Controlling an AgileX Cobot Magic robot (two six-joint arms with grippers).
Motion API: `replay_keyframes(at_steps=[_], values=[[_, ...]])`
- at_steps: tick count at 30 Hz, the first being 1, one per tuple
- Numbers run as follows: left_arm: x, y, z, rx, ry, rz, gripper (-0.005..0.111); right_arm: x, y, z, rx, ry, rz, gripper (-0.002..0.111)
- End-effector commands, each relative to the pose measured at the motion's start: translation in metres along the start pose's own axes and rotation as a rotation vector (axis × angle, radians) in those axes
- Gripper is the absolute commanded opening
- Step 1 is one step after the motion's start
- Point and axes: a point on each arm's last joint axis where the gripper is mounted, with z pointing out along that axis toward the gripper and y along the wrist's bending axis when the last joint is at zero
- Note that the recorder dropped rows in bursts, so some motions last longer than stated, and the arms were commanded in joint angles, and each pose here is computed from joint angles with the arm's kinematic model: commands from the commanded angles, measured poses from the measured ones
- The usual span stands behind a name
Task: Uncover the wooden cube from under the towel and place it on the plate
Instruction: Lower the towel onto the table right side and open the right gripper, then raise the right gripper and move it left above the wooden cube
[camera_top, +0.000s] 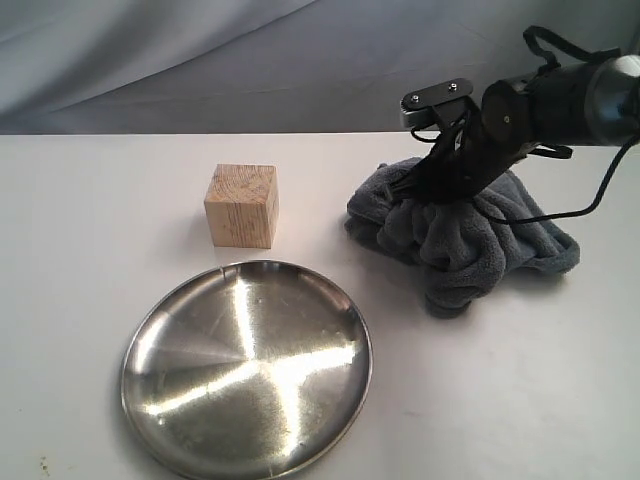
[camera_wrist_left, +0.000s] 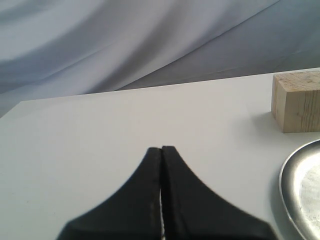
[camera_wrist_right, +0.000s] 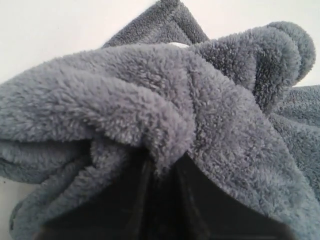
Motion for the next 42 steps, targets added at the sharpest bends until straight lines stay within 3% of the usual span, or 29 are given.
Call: replay_keyframes(at_steps=[1, 6, 8, 21, 29, 37, 42], values=[[0.000, 0.000, 0.000, 0.002, -0.003, -0.006, 0.000, -0.003, 0.000, 0.001, -0.015, -0.043, 0.091, 0.035], [0.000, 0.000, 0.000, 0.002, -0.003, -0.007, 0.000, -0.004, 0.000, 0.001, -0.015, -0.053, 0.099, 0.082], [0.000, 0.000, 0.000, 0.002, -0.003, -0.007, 0.000, -0.004, 0.000, -0.001, -0.013, -0.056, 0.071, 0.092], [0.000, 0.000, 0.000, 0.002, -0.003, -0.006, 0.000, -0.043, -0.003, -0.112, 0.011, -0.307, -0.063, 0.090], [0.000, 0.000, 0.000, 0.002, -0.003, -0.006, 0.000, -0.047, 0.009, -0.122, -0.008, -0.342, -0.101, 0.090], [0.000, 0.000, 0.000, 0.002, -0.003, -0.006, 0.000, -0.060, 0.015, -0.128, -0.113, -0.495, 0.133, 0.090], [0.000, 0.000, 0.000, 0.002, -0.003, -0.006, 0.000, -0.061, 0.015, -0.128, -0.127, -0.509, 0.168, 0.090]])
